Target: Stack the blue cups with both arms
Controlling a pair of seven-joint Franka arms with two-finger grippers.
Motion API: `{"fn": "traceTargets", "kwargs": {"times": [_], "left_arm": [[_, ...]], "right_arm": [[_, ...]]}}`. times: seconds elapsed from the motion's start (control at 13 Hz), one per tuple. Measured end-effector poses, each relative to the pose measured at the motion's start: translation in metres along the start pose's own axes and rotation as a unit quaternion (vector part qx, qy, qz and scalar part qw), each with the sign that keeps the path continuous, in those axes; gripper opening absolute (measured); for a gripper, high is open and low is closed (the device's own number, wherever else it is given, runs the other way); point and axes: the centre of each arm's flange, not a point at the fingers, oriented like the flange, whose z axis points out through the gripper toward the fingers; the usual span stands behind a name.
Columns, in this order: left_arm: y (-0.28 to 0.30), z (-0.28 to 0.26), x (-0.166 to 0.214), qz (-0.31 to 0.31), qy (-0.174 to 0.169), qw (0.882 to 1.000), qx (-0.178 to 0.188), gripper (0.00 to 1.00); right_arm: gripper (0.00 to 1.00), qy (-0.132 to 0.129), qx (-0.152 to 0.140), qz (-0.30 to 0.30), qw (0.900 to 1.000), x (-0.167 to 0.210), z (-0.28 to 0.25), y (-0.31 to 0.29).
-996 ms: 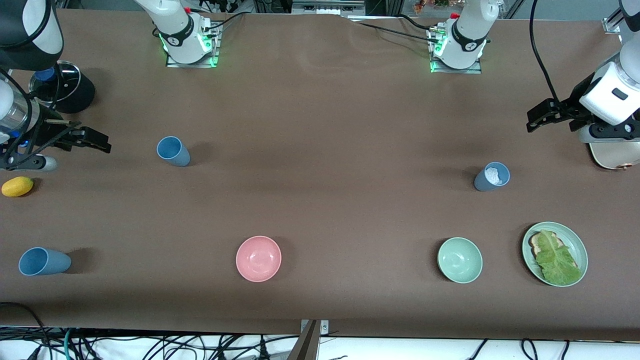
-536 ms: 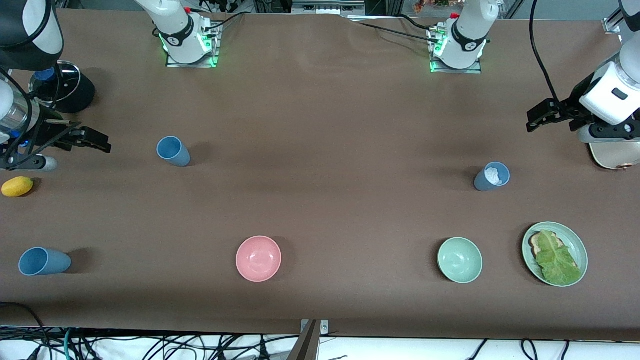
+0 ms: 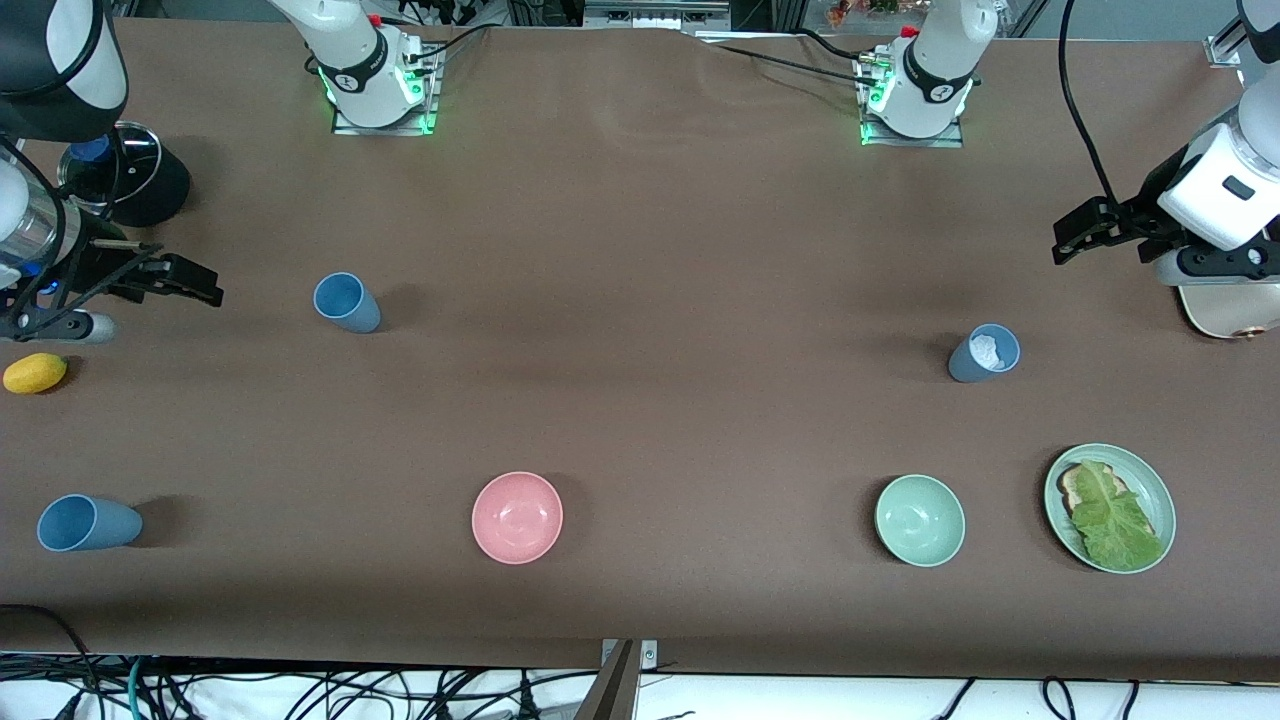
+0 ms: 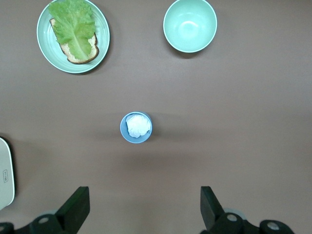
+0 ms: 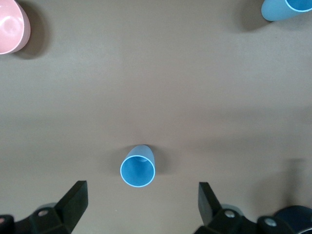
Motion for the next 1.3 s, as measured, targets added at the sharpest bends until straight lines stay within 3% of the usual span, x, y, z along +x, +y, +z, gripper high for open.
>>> {"fn": "traceTargets", "kwargs": {"times": [0.54,0.84,1.3], "left_arm": [[-0.002,0.006,0.003,-0.003,-0.007,1.000,0.000,1.00],[-0.004,0.019,-0.002,-0.003,-0.050,0.999,0.004,1.00],[-0.070,0.084,0.039,-0.041,-0.068,0.997,0.004,1.00]], "right_arm": [[1.00,0.001,0.000,0.000,1.000,0.000,0.000,0.000],[1.00,0.002,0.000,0.000,1.000,0.001,0.000,0.000],[1.00,0.002,0.000,-0.001,1.000,0.001,0.001,-0.001]]}}
